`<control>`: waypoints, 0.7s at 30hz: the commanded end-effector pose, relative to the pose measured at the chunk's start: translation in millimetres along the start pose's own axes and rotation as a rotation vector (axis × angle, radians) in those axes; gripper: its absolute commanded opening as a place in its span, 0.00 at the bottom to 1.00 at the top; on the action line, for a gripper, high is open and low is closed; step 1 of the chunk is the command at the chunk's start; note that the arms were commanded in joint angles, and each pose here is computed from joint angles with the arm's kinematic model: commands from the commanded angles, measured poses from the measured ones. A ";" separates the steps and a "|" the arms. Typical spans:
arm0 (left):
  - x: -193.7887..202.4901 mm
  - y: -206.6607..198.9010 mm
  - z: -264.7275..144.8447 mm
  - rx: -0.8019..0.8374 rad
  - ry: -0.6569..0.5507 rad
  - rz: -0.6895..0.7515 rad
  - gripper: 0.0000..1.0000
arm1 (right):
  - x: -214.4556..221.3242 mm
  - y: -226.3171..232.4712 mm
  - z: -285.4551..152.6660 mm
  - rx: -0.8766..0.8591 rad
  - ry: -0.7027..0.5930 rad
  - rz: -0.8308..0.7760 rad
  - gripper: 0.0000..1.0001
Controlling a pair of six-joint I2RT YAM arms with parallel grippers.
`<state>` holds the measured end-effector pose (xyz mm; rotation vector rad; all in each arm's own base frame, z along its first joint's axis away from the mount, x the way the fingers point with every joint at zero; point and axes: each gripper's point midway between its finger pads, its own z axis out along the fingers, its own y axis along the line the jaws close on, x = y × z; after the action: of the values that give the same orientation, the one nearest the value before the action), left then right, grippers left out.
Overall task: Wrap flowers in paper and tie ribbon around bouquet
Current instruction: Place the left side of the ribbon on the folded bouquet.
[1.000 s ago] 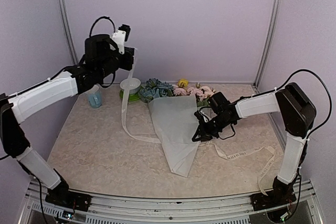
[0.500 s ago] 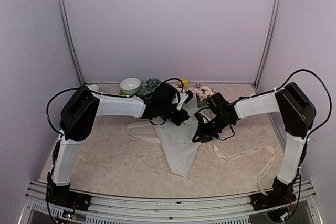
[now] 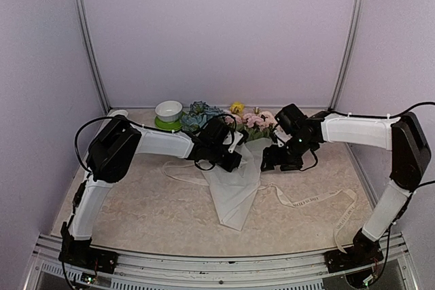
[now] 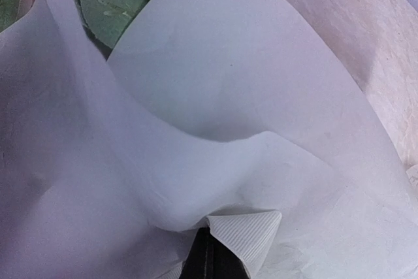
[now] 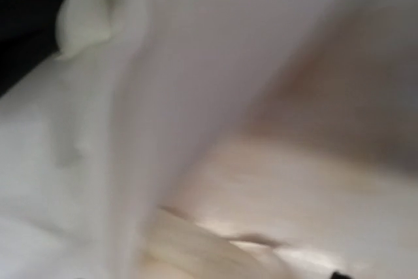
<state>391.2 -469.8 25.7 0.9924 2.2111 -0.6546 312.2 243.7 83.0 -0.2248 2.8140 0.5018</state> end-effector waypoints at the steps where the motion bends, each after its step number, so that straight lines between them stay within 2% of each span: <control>1: 21.4 -1.9 8.3 0.009 0.051 -0.005 0.00 | -3.4 -76.6 -47.7 0.326 -0.108 0.159 0.88; 3: 19.8 -3.7 7.3 0.013 0.044 -0.001 0.00 | 4.6 -112.6 -57.3 0.375 -0.115 0.295 0.91; 7: 14.6 -6.4 3.4 0.019 0.023 0.006 0.00 | 41.5 -187.1 -71.8 0.478 -0.113 0.623 0.84; 11: 11.8 -6.0 1.1 0.013 0.014 0.019 0.00 | 77.6 -229.1 -92.3 0.577 -0.146 0.874 0.79; 14: 7.7 -7.1 -1.2 0.016 0.002 0.028 0.00 | 86.4 -241.2 -90.9 0.545 -0.187 0.957 0.79; 17: 6.2 -7.4 -2.0 0.017 -0.002 0.037 0.00 | 83.9 -242.8 -75.6 0.446 -0.172 0.985 0.76; 21: 7.0 -7.0 -2.6 0.014 0.002 0.044 0.00 | 90.4 -253.7 -63.3 0.497 -0.105 1.002 0.65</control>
<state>390.4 -470.3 23.4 1.0057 2.1820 -0.6575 256.1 -23.0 46.6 1.2383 2.6369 -0.0523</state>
